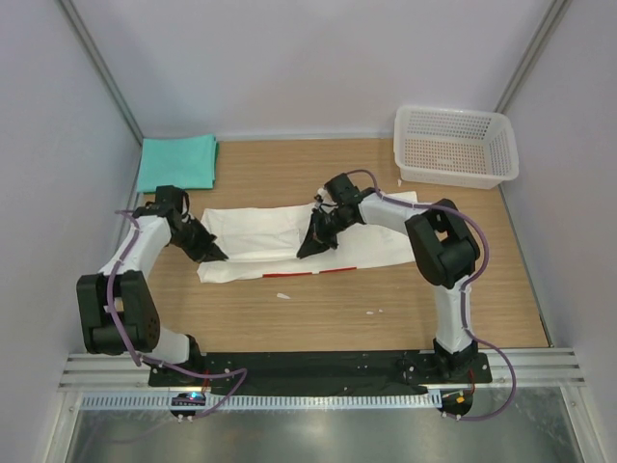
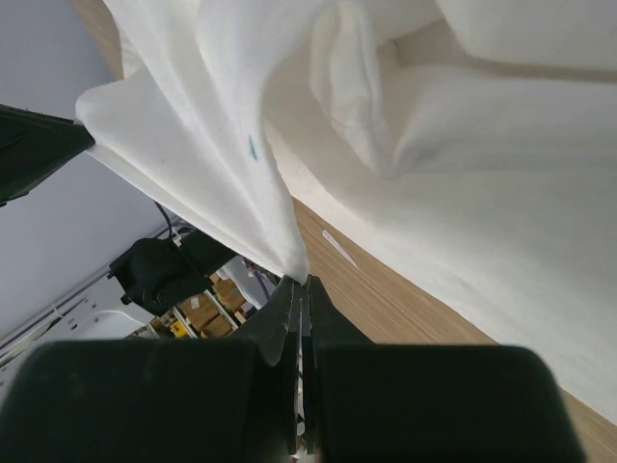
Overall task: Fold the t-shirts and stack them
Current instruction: Fold the tshirt
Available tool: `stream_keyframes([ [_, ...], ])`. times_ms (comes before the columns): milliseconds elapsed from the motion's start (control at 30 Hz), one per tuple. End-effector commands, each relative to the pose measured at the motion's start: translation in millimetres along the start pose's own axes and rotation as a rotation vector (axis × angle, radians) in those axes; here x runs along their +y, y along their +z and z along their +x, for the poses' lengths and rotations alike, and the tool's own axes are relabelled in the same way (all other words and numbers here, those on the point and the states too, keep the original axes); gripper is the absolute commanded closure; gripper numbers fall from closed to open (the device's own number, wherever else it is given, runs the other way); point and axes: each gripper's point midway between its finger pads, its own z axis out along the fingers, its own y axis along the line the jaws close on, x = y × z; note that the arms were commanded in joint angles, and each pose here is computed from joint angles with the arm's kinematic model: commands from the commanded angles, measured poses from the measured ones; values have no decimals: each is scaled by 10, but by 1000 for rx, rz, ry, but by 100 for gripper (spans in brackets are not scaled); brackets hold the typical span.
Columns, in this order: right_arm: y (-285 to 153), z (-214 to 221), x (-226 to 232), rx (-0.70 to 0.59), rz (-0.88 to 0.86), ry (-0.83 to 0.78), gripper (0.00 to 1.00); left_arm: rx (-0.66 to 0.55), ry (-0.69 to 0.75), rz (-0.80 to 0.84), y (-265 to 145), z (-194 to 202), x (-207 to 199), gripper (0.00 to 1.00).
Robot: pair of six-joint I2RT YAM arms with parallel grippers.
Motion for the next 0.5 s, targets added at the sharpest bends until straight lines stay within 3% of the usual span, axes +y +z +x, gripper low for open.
stream_keyframes([
  [0, -38, 74, -161, -15, 68, -1, 97, -92, -5, -81, -78, -146, 227, 100],
  [467, 136, 86, -358, 7, 109, 4, 97, -72, 14, -115, 108, -164, 354, 100],
])
